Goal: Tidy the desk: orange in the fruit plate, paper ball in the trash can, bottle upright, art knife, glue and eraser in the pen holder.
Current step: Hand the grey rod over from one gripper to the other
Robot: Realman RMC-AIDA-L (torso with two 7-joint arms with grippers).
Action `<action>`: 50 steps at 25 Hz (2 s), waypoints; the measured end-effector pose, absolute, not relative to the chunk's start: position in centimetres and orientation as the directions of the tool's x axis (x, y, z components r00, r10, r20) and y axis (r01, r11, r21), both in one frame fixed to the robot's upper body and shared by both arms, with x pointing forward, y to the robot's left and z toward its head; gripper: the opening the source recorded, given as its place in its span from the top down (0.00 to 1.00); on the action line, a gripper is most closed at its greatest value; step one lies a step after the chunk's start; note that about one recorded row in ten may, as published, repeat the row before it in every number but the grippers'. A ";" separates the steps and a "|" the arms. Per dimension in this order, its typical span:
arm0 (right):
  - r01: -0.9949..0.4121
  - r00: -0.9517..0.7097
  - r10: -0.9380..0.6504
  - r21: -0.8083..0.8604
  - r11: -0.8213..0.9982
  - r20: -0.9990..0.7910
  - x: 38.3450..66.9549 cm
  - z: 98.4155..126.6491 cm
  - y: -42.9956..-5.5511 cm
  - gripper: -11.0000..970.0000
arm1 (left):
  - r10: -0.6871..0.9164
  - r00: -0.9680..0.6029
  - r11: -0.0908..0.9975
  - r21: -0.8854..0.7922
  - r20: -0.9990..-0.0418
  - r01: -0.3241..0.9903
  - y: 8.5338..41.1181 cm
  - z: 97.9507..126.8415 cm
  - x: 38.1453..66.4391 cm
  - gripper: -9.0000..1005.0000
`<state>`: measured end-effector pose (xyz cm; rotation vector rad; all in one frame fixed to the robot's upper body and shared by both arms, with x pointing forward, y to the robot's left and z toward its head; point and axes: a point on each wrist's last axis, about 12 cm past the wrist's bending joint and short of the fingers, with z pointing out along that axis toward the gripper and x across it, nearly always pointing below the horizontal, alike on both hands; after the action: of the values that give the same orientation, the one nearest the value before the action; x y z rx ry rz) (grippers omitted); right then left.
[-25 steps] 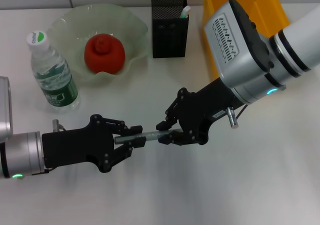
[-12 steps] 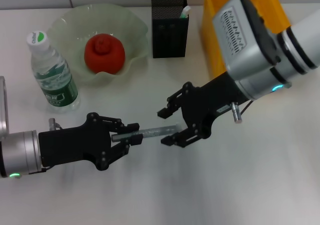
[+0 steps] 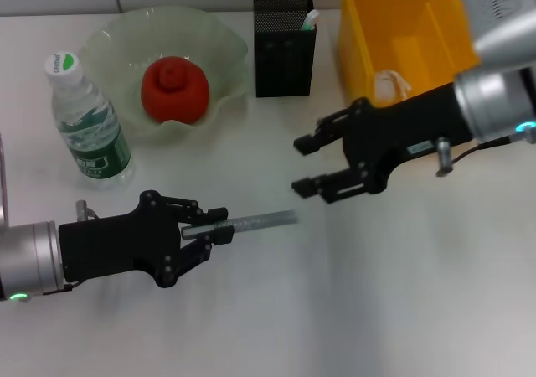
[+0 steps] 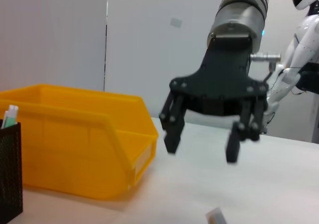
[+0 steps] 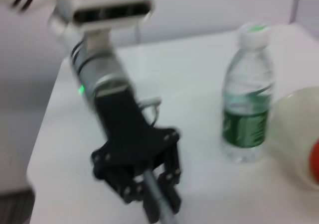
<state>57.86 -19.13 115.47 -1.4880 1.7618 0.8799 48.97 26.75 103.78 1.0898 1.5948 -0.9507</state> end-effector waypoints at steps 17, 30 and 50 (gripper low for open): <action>-0.765 -0.609 -0.158 0.522 0.377 -0.777 56.6 113.6 -26.4 0.38 | 0.203 -0.156 0.296 -0.092 -0.967 0.951 27.0 103.9 48.7 0.81; -0.513 -0.834 -0.015 0.767 0.386 -0.551 54.3 110.4 -28.6 0.38 | 0.181 -0.155 0.271 -0.102 -0.971 0.957 26.9 104.2 48.5 0.80; -0.361 -0.924 0.000 0.870 0.335 -0.384 54.6 109.6 -27.8 0.47 | 0.145 -0.138 0.268 -0.096 -0.980 0.959 26.2 104.7 48.9 0.80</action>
<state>54.57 -27.78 109.65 -0.3224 2.2893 1.6160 48.92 26.23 104.69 1.0669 1.5290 -1.0130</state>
